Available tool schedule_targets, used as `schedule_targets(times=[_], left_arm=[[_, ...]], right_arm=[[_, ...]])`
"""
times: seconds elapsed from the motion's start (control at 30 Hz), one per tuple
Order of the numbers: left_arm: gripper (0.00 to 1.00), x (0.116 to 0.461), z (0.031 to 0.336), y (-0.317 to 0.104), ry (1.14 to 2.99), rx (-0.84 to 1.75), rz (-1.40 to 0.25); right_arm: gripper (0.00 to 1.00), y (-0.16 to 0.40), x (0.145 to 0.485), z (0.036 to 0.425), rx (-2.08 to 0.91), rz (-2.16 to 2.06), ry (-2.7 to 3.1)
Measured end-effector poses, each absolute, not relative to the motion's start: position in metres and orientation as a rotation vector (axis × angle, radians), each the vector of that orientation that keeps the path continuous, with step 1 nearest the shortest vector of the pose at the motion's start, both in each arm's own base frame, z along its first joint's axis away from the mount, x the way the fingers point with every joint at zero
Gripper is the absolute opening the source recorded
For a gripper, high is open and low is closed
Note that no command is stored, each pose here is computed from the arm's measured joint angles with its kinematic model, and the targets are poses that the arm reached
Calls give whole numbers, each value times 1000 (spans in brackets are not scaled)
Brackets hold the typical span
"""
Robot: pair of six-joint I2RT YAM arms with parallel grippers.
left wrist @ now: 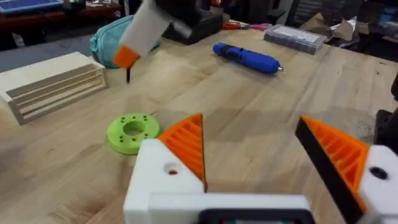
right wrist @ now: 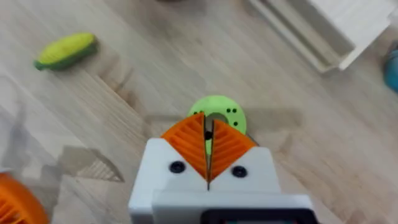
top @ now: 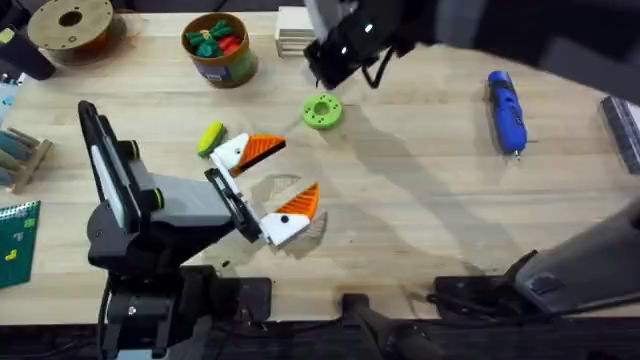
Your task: Pick up the gripper from the table and insert it into the empty holder that is missing its gripper. Then pick up a screw, insert it into the mounting hole, and use the screwdriver to tighten it. Finally, clean up the table by picking up the vegetable and placing it into the bucket.
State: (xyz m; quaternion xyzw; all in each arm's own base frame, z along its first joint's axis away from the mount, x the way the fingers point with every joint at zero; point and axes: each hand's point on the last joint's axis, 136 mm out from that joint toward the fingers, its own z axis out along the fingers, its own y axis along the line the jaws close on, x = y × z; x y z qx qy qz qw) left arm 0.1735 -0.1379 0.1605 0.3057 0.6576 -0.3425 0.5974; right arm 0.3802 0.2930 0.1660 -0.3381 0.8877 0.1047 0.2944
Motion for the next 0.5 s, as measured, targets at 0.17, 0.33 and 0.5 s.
schedule_targets(times=[0.17, 0.33, 0.5], left_arm=[[927, 173, 161, -138, 1526, 710, -795], [927, 173, 161, -138, 1526, 710, -795], [927, 173, 161, -138, 1526, 710, -795]], right_arm=[[5, 291, 373, 213, -873, 309, 2266], [5, 300, 350, 238, -940, 323, 2251], [5, 326, 325, 264, -1037, 358, 2186]])
